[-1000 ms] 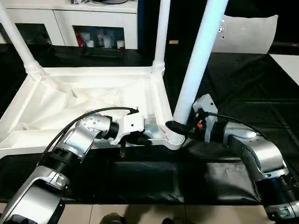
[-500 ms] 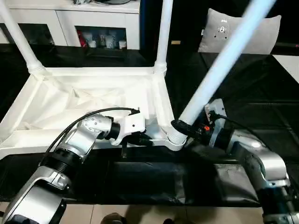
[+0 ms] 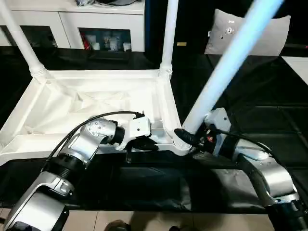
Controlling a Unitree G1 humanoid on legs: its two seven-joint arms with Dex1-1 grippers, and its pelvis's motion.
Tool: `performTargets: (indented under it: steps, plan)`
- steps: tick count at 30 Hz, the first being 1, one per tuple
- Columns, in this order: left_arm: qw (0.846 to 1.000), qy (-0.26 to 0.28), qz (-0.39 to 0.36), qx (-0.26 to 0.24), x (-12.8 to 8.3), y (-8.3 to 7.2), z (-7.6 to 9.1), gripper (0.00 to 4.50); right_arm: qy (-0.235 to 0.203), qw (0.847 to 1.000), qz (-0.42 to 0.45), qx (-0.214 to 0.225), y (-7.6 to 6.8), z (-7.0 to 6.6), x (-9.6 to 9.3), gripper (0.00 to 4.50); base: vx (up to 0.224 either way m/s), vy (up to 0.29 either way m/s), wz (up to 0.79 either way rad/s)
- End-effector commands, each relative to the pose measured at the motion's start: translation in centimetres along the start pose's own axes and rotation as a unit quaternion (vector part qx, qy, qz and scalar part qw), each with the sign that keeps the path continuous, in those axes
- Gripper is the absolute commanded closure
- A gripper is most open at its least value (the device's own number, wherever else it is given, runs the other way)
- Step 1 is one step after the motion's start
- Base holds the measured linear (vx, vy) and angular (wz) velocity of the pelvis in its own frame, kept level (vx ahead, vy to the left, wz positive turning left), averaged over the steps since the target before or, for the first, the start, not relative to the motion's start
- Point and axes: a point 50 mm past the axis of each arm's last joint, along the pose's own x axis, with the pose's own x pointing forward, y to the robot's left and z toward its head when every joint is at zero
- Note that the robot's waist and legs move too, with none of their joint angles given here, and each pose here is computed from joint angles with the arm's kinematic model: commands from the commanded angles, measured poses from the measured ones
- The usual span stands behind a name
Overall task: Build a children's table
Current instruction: Insert table leg to table base, then rotate leg to tighten
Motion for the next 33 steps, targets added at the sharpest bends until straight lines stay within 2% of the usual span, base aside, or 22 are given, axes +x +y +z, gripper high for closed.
performTargets:
  steps: [1, 7, 10, 12, 16, 17, 23, 26, 30, 31, 33]
  plan:
    - [1.000, 0.012, -0.003, 0.009, -0.3, -0.1, -0.1, 4.50, 0.122, 0.991, 0.010, 0.055, 0.9, -5.4, -0.4, 2.62, 0.000, 0.000, 0.00]
    - [0.999, 0.019, -0.019, 0.025, -0.7, 0.1, 0.2, 4.50, 0.139, 0.985, 0.063, 0.082, 1.4, -6.1, 0.3, 2.62, 0.000, 0.000, 0.00]
    - [0.999, 0.021, -0.026, 0.034, -0.9, 0.4, 0.6, 4.50, 0.149, 0.983, 0.072, 0.080, 0.8, -6.3, -0.1, 2.62, 0.000, 0.000, 0.00]
    - [0.998, 0.027, -0.030, 0.043, -1.2, 0.8, 0.9, 4.50, 0.149, 0.983, 0.079, 0.070, 0.2, -5.8, -0.3, 2.62, 0.000, 0.000, 0.00]
    - [0.998, 0.033, -0.029, 0.045, -1.5, 1.1, 0.9, 4.50, 0.148, 0.982, 0.096, 0.059, 0.2, -5.4, -0.3, 2.62, 0.000, 0.000, 0.00]
    - [0.998, 0.046, -0.021, 0.049, -1.9, 1.5, 0.7, 4.50, 0.149, 0.981, 0.115, 0.049, 0.6, -5.0, 0.0, 2.62, 0.000, 0.000, 0.00]
    - [0.997, 0.064, -0.005, 0.046, -2.8, 2.2, 0.3, 4.50, 0.152, 0.977, 0.141, 0.042, 1.5, -4.7, 0.9, 2.62, 0.000, 0.000, 0.00]
    - [0.997, 0.065, -0.005, 0.045, -3.0, 2.2, 0.2, 4.50, 0.152, 0.977, 0.141, 0.042, 1.5, -4.6, 1.0, 2.62, 0.000, 0.000, 0.00]
    - [0.999, 0.045, 0.009, 0.016, -3.5, 1.8, -0.3, 4.50, 0.141, 0.980, 0.126, 0.056, 1.5, -4.3, 1.3, 2.62, 0.000, 0.000, 0.00]
    - [0.999, 0.022, 0.035, -0.015, -3.6, 1.4, -0.3, 4.50, 0.138, 0.983, 0.101, 0.061, 1.4, -4.1, 1.3, 2.62, 0.000, 0.000, 0.00]
    - [0.998, 0.012, 0.053, -0.031, -3.7, 1.3, -0.3, 4.50, 0.137, 0.985, 0.089, 0.061, 1.3, -4.1, 1.4, 2.62, 0.000, 0.000, 0.00]
